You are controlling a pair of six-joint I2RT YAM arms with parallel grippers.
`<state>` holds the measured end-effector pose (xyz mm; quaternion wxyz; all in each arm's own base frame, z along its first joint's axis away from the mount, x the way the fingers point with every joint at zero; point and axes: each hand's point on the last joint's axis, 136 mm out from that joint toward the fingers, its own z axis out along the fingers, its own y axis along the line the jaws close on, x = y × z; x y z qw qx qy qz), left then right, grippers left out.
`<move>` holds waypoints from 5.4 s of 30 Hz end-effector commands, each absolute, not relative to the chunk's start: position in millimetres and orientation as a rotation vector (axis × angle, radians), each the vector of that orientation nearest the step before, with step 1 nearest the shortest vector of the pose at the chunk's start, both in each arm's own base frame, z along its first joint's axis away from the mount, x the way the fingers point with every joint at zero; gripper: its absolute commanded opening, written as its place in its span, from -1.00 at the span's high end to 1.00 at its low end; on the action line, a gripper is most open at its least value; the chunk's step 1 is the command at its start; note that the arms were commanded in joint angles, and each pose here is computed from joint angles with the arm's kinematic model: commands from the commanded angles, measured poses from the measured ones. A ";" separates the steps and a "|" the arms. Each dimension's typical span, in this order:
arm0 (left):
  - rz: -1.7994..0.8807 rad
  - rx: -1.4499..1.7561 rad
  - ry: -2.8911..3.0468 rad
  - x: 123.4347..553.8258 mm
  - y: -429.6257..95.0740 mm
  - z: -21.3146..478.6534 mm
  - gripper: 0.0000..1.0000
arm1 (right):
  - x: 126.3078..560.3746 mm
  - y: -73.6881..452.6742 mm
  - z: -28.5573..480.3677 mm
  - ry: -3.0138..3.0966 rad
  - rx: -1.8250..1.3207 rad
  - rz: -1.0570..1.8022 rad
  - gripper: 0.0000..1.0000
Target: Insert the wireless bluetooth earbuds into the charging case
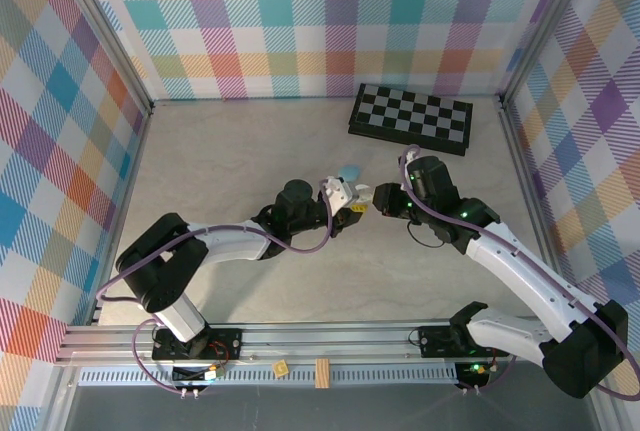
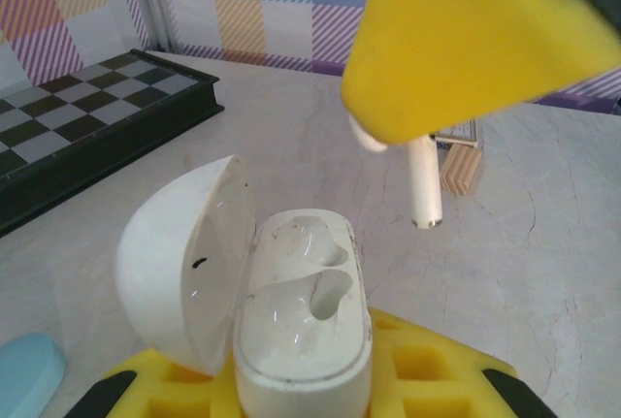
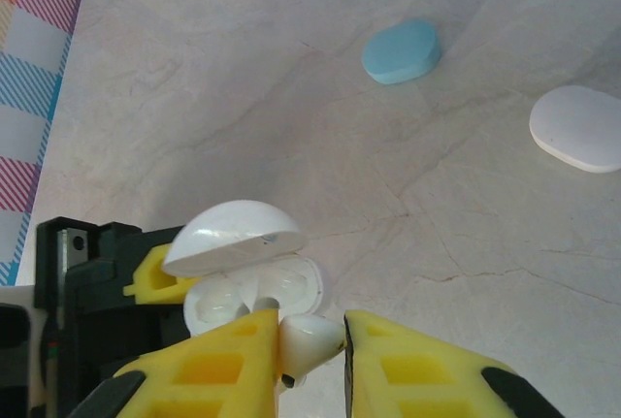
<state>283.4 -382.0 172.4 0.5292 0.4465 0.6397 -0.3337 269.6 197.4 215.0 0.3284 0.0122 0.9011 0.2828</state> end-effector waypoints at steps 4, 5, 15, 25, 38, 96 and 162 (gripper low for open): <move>-0.849 1.075 1.501 277.0 -390.6 180.1 0.66 | 277.2 199.1 238.3 2.257 -0.003 0.752 0.57; -0.857 1.077 1.499 275.8 -391.0 181.0 0.66 | 278.6 199.0 237.8 2.256 -0.003 0.747 0.57; -0.907 1.080 1.500 267.1 -394.7 189.3 0.66 | 288.2 205.9 225.9 2.273 -0.028 0.727 0.57; -0.918 1.035 1.501 271.9 -395.5 201.6 0.66 | 286.9 205.1 212.3 2.302 -0.033 0.712 0.57; -0.912 1.016 1.521 276.9 -396.7 205.9 0.66 | 284.3 213.3 205.4 2.327 -0.078 0.745 0.57; -0.535 0.475 1.512 313.5 -165.4 262.1 0.71 | 313.8 341.2 118.0 2.740 -0.174 0.922 -0.15; -0.686 0.568 1.496 272.9 -178.1 277.7 0.76 | 293.9 446.2 22.7 2.970 -0.628 0.788 0.50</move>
